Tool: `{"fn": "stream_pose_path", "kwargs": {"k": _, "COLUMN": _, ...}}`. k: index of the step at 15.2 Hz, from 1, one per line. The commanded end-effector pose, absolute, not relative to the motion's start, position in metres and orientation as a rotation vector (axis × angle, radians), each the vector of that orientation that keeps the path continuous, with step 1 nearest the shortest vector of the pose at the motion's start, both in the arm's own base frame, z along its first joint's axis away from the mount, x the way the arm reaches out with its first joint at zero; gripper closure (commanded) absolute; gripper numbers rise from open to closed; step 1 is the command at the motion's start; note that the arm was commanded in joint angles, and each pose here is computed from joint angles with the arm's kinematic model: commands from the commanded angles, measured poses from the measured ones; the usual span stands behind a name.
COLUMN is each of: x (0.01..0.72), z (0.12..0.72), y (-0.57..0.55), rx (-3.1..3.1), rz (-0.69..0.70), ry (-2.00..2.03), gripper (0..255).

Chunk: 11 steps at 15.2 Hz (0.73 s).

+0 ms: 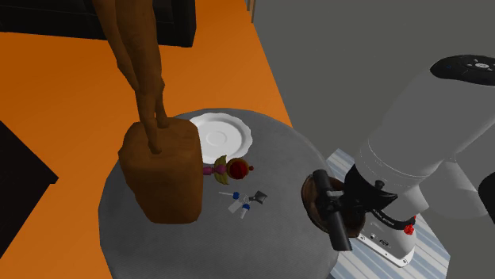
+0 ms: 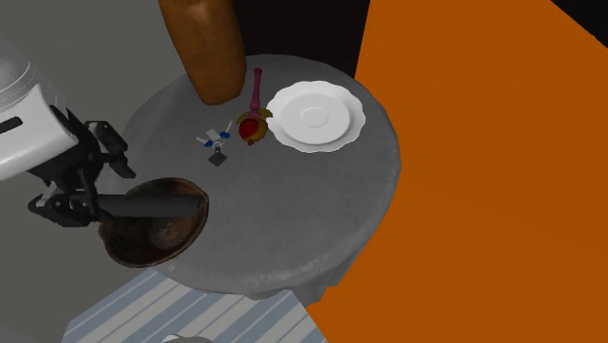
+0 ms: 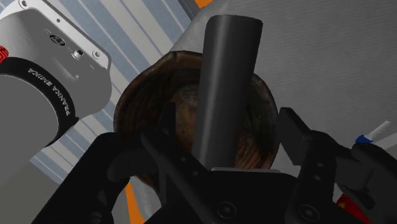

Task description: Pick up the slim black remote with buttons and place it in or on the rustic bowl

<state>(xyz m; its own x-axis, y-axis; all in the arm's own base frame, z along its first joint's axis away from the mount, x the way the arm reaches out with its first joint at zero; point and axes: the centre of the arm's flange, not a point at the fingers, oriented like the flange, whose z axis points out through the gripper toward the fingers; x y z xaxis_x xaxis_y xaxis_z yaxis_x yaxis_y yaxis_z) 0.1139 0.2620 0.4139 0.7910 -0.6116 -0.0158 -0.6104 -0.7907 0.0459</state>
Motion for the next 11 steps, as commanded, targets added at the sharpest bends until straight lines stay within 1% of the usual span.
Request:
{"fn": "stream_pose_path", "kwargs": {"k": 1, "x": 0.107, "z": 0.415, "y": 0.256, "rx": 2.959, "rz": -0.007, "ry": -0.997, "gripper": 0}}
{"fn": "stream_pose_path", "kwargs": {"k": 4, "x": 0.107, "z": 0.415, "y": 0.256, "rx": 2.959, "rz": -0.007, "ry": -0.997, "gripper": 0}}
{"fn": "stream_pose_path", "kwargs": {"k": 8, "x": 0.107, "z": 0.465, "y": 0.257, "rx": 2.959, "rz": -0.007, "ry": -0.997, "gripper": 0}}
{"fn": "stream_pose_path", "kwargs": {"k": 11, "x": 0.107, "z": 0.465, "y": 0.257, "rx": 2.959, "rz": -0.007, "ry": -0.997, "gripper": 0}}
